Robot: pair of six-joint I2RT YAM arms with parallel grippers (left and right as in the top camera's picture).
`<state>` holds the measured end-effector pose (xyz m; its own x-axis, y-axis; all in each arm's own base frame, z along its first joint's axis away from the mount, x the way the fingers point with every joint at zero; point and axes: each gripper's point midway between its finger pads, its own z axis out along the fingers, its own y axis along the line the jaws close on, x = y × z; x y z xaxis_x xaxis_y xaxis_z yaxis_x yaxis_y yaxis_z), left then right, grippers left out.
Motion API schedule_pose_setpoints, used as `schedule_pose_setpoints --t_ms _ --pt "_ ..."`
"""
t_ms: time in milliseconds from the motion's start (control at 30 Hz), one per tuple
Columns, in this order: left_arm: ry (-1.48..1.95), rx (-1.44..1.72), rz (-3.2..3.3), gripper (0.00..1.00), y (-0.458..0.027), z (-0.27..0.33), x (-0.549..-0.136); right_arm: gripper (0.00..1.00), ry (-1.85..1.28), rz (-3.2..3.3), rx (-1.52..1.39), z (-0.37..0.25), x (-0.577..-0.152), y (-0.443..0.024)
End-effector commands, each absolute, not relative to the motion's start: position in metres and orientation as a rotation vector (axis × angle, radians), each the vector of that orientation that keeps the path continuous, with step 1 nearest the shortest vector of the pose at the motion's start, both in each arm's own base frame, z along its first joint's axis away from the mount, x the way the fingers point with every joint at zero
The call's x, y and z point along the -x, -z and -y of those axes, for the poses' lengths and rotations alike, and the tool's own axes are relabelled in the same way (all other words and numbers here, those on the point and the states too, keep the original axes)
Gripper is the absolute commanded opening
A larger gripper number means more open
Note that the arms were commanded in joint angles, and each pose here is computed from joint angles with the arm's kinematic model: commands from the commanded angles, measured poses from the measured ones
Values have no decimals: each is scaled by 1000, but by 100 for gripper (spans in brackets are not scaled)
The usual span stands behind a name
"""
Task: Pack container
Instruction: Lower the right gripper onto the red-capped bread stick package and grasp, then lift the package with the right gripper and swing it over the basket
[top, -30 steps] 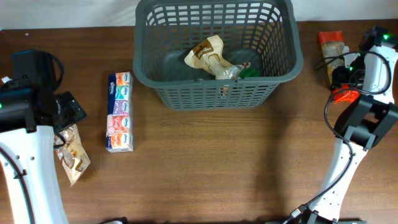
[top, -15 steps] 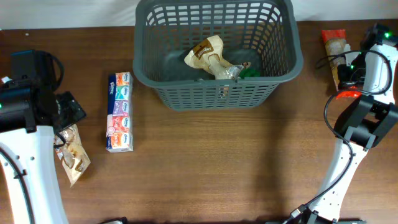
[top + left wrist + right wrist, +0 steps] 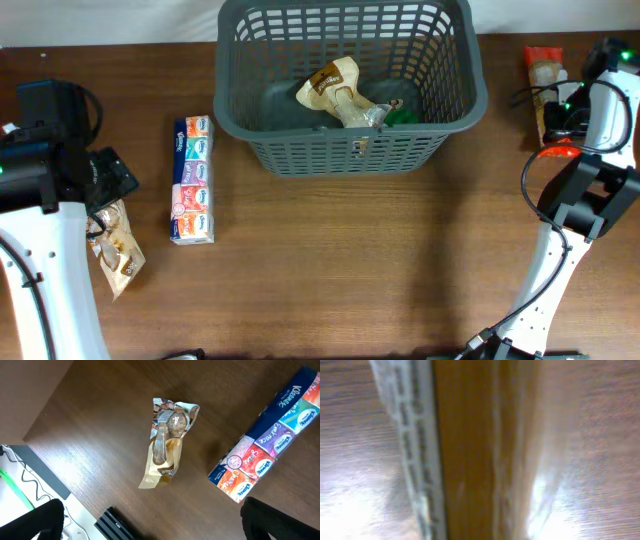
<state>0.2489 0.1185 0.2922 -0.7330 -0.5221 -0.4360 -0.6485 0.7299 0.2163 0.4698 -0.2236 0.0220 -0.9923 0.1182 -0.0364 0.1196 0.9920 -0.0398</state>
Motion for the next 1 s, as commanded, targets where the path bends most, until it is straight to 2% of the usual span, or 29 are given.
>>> schedule_pose_setpoints --t_ms 0,367,700,833,967 --pt "-512 917 -2589 99 -291 -120 -249 4 -53 -2928 -185 208 -495 -78" --pt "-512 917 -2589 100 -291 -120 -249 4 -261 -2486 -46 152 -499 -262" --pt "-512 917 -2589 100 -291 -120 -248 4 -471 -2031 322 42 -457 -431" --pt "-512 917 -2589 100 -291 -120 -249 4 -449 -1865 516 -12 -437 -480" --pt "-512 917 -2589 99 -291 -120 -248 4 -378 -1703 821 -72 -419 -498"
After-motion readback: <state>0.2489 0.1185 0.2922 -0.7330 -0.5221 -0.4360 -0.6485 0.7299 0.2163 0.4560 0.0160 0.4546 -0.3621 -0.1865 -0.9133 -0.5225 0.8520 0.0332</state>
